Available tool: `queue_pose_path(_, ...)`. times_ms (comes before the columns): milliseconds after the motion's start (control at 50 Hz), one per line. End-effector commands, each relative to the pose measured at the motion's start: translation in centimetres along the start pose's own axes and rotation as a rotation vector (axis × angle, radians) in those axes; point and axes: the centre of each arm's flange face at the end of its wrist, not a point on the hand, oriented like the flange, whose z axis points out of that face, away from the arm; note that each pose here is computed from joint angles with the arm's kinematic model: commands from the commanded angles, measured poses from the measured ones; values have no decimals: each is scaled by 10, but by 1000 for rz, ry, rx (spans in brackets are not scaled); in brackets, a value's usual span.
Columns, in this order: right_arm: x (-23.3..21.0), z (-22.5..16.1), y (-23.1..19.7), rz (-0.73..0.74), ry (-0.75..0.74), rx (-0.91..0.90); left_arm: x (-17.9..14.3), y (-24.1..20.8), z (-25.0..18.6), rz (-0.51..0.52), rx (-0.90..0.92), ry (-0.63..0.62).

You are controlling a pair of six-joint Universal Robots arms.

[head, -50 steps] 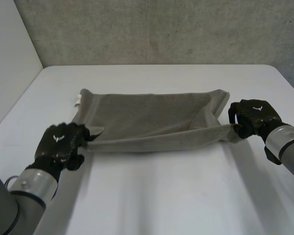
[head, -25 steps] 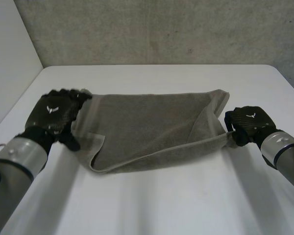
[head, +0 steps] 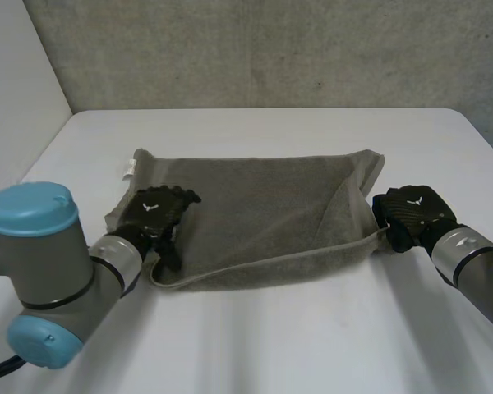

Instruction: Fold the towel.

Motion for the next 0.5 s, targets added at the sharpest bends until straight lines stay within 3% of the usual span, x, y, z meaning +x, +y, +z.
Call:
queue_pose_path(20,-2,0,0,-1,-4,-1,-4,7,9,58,-20,-61)
queue_pose_path(160,-2,0,0,-1,-4,-1,-19,11,17,238,-36,-201)
queue_pose_path(200,-2,0,0,-2,-4,1,-34,9,18,298,-28,-291)
queue_pose_path(320,-2,0,0,-8,-3,0,-85,-15,7,286,25,-506)
queue_pose_path(500,-4,0,0,-19,-8,0,-100,-31,-19,263,129,-587)
